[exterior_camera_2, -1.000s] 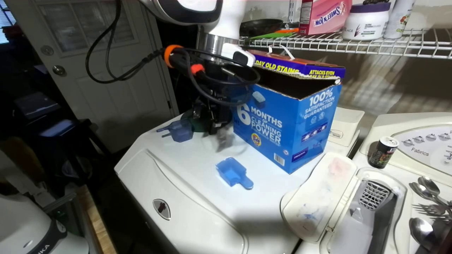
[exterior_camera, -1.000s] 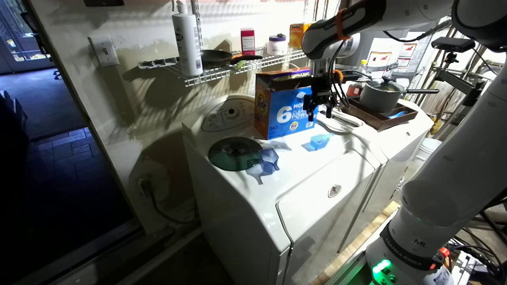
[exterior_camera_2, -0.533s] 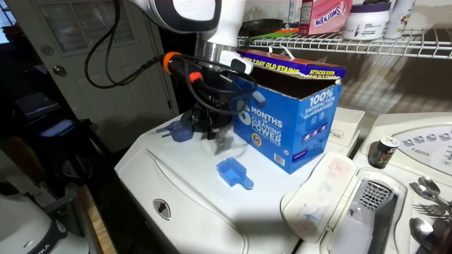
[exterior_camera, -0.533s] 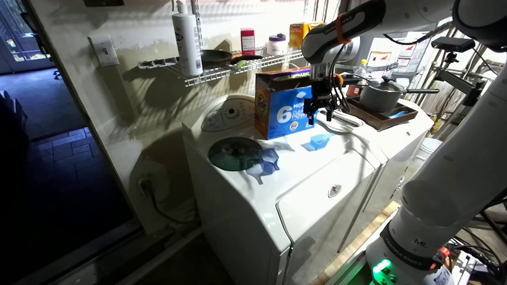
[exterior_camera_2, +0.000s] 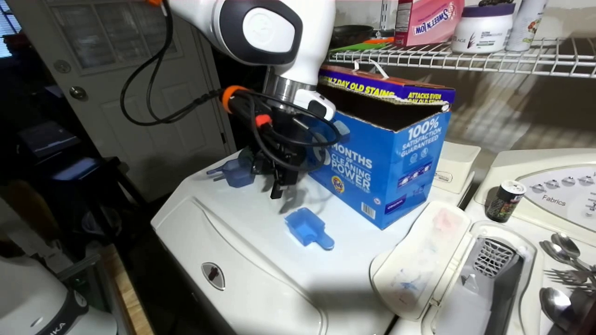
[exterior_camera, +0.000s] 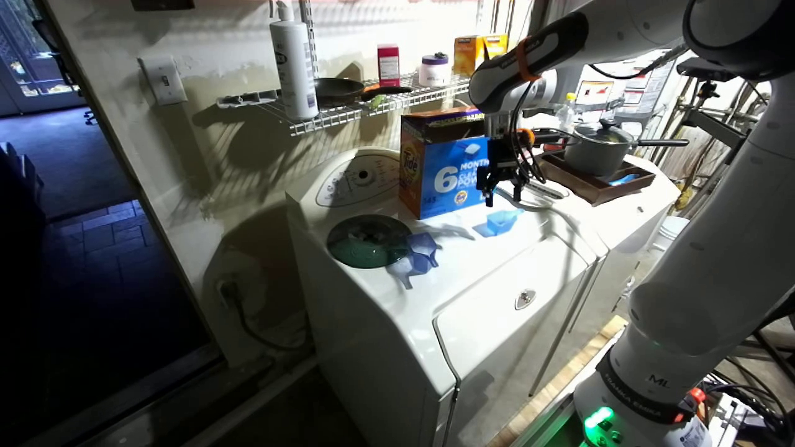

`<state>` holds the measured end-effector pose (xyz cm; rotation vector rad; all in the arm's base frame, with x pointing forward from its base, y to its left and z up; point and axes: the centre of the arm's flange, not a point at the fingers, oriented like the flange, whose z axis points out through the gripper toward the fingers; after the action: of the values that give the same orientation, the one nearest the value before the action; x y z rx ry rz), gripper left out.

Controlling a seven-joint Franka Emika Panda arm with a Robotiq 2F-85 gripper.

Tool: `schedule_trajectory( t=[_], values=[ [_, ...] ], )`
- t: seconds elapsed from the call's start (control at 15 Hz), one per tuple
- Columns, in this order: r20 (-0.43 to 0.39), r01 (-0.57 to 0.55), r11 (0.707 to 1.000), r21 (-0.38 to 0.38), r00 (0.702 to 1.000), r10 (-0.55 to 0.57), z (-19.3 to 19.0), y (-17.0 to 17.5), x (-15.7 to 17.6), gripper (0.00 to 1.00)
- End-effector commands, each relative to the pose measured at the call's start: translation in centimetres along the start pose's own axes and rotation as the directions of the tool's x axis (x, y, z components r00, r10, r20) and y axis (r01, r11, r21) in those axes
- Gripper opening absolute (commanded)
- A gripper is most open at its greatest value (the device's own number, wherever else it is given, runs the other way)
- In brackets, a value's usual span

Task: Close the lid of the blue box, then put the right blue object on the box

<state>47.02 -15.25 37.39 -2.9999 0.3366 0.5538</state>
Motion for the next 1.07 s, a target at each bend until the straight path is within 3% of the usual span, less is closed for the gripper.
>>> schedule_trajectory(
  t=[0.0,0.47,1.0],
  values=[
    [-0.002,-0.036,0.999,-0.027,0.999,0.036,0.7,0.7,0.6,1.0],
    [-0.124,-0.041,0.996,-0.085,0.992,0.03,1.8,0.8,1.9,1.0],
    [-0.292,-0.052,0.998,-0.044,0.956,0.037,4.3,1.0,3.0,1.0]
  ],
)
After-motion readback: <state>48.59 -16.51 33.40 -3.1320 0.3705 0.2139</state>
